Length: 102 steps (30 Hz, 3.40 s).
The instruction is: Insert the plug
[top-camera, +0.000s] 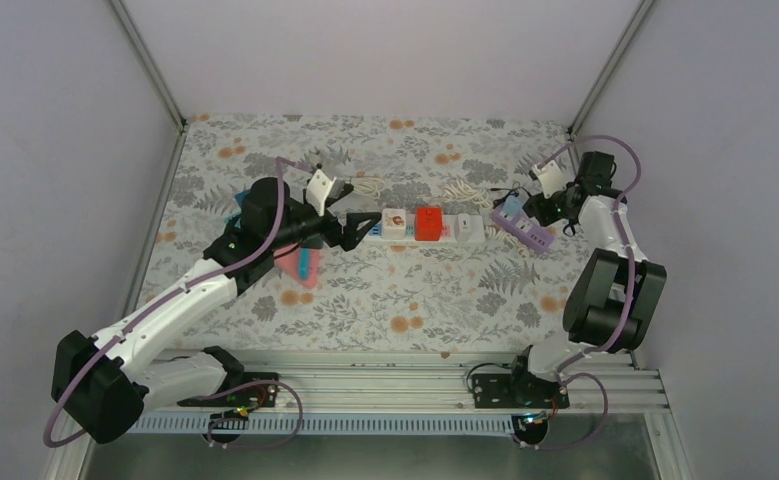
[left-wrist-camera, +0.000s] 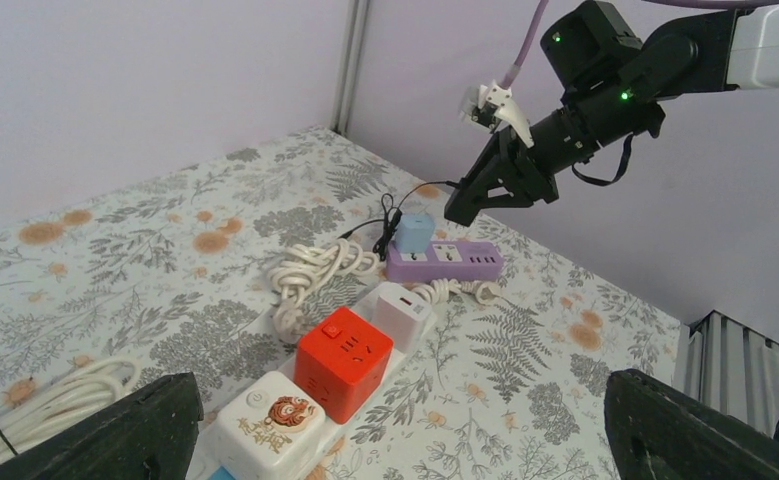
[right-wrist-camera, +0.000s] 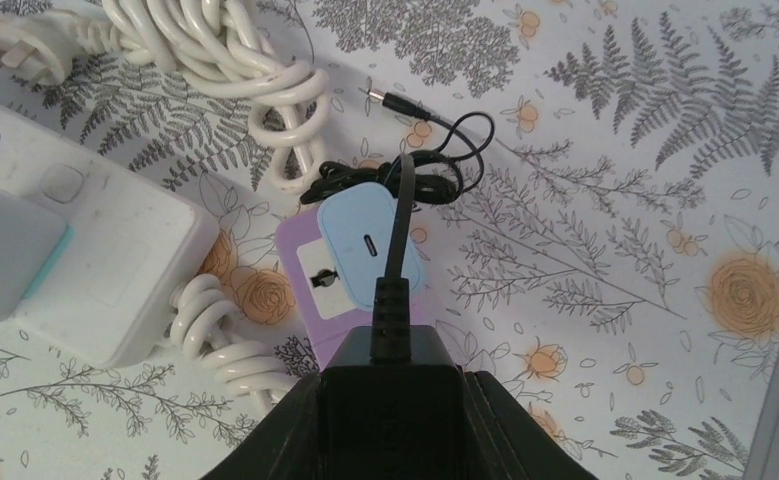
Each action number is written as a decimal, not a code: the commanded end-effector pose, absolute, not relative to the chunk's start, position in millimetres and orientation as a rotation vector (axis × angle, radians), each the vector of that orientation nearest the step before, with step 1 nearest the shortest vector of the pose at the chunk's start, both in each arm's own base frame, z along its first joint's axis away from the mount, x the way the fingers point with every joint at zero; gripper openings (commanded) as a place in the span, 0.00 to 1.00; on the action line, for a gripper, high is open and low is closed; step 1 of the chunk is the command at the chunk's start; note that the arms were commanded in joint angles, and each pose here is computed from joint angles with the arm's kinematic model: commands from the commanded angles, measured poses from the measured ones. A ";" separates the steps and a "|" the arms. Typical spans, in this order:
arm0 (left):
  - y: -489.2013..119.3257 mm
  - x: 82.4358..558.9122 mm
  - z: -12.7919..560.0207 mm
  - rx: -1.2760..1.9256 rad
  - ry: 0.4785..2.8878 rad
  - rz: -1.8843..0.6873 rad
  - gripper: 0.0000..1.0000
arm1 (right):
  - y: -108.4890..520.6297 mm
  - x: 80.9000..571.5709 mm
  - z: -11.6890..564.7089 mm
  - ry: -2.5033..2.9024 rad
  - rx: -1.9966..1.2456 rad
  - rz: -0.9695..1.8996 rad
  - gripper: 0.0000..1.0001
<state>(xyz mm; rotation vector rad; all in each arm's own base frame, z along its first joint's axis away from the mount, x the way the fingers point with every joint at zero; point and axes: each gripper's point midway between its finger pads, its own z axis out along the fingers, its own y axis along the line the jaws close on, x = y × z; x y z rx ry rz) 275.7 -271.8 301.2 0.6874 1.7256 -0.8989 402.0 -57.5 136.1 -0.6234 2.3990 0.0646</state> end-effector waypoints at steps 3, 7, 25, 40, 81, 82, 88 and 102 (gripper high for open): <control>-274.3 271.3 304.5 0.709 1.706 -0.894 1.00 | -52.2 401.7 121.3 2.376 -0.674 0.130 0.03; -274.4 271.0 303.8 0.712 1.707 -0.888 1.00 | -55.1 405.4 119.2 2.374 -0.676 0.111 0.03; -271.1 274.2 295.8 0.709 1.728 -0.845 1.00 | -71.0 413.3 87.6 2.486 -0.675 0.079 0.03; -271.5 272.6 294.4 0.712 1.729 -0.847 1.00 | -77.4 396.0 80.1 2.545 -0.682 0.013 0.03; -269.1 269.8 294.4 0.710 1.713 -0.843 1.00 | -16.1 374.5 57.9 2.475 -0.845 0.353 0.04; -269.0 270.2 293.7 0.708 1.715 -0.842 1.00 | -17.6 376.0 57.5 2.474 -0.843 0.341 0.04; -269.4 271.5 291.1 0.708 1.722 -0.837 1.00 | -15.6 378.5 49.9 2.463 -0.864 0.342 0.06; -269.3 274.8 288.6 0.706 1.733 -0.821 1.00 | -15.7 384.8 40.4 2.425 -0.928 0.249 0.05</control>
